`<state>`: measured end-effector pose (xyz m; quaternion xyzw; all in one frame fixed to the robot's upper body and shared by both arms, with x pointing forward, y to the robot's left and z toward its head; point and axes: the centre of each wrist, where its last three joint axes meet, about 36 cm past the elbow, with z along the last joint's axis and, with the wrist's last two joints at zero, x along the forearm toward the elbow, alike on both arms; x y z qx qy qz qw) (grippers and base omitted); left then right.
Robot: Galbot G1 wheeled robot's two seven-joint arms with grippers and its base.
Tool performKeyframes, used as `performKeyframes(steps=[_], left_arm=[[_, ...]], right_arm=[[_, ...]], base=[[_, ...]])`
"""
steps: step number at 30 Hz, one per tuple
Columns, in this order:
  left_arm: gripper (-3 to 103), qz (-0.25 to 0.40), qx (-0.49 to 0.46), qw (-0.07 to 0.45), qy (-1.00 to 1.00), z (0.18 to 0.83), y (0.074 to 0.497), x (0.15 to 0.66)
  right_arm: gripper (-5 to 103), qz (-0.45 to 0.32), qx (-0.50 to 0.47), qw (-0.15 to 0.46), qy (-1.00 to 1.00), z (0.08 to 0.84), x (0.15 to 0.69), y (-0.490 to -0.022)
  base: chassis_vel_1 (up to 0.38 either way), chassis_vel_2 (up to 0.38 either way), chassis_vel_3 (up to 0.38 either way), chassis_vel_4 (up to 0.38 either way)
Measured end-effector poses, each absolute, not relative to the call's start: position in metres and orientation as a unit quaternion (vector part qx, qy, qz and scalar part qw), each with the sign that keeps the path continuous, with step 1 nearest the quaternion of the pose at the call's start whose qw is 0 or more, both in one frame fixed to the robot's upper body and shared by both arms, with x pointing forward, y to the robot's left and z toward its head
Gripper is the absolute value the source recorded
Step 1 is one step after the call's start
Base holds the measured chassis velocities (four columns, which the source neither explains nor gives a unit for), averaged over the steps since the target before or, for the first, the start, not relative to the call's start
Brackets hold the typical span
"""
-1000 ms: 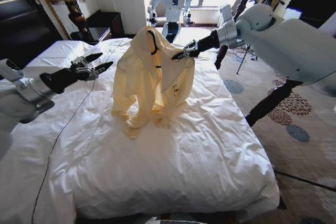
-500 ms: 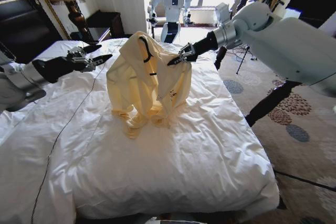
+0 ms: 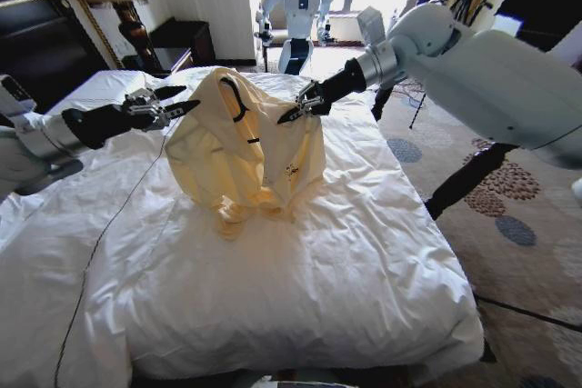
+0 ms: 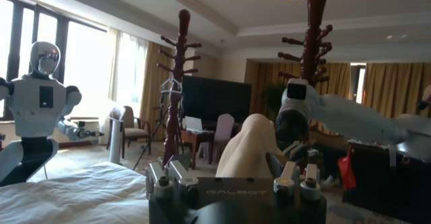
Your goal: Pick up the clothes from the bed and hang them on the clothes hanger.
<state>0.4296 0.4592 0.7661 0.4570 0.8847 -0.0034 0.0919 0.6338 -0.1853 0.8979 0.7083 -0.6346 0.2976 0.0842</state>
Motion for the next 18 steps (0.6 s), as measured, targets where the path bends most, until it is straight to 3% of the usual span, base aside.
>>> performKeyframes(steps=[4, 5, 9, 10, 12, 14, 17, 18], left_arm=[[66, -0.007, 0.459, 0.093, 0.883, 0.7628, 0.4594, 0.4294], [66, -0.007, 0.459, 0.093, 0.883, 0.7628, 0.4594, 0.4294], [43, -0.011, 0.459, 0.097, 0.883, 0.7596, 0.4602, 0.4296], [43, -0.011, 0.459, 0.097, 0.883, 0.7596, 0.4602, 0.4296], [32, -0.013, 0.458, 0.098, 0.884, 0.7582, 0.4611, 0.43], [32, -0.014, 0.457, 0.098, 0.884, 0.7578, 0.4614, 0.4301], [16, -0.016, 0.456, 0.1, 0.885, 0.7567, 0.4624, 0.4305], [16, -0.016, 0.456, 0.1, 0.885, 0.7567, 0.4624, 0.4305]], right_arm=[[1, 0.296, 0.708, 0.081, -0.636, 0.8977, 0.6333, -0.1804], [1, 0.296, 0.708, 0.081, -0.636, 0.8977, 0.6333, -0.1804], [1, 0.293, 0.705, 0.078, -0.641, 0.8982, 0.6346, -0.1778], [1, 0.293, 0.705, 0.078, -0.641, 0.8982, 0.6346, -0.1778], [1, 0.293, 0.705, 0.077, -0.642, 0.8983, 0.6348, -0.1771], [1, 0.292, 0.705, 0.077, -0.642, 0.8984, 0.6348, -0.1772], [1, 0.293, 0.704, 0.077, -0.642, 0.8974, 0.6357, -0.1785], [1, 0.293, 0.704, 0.077, -0.642, 0.8974, 0.6357, -0.1785]], base=[[0.0, 0.0, 0.0, 0.0], [0.0, 0.0, 0.0, 0.0], [0.0, 0.0, 0.0, 0.0], [0.0, 0.0, 0.0, 0.0], [0.0, 0.0, 0.0, 0.0], [0.0, 0.0, 0.0, 0.0], [0.0, 0.0, 0.0, 0.0], [0.0, 0.0, 0.0, 0.0]])
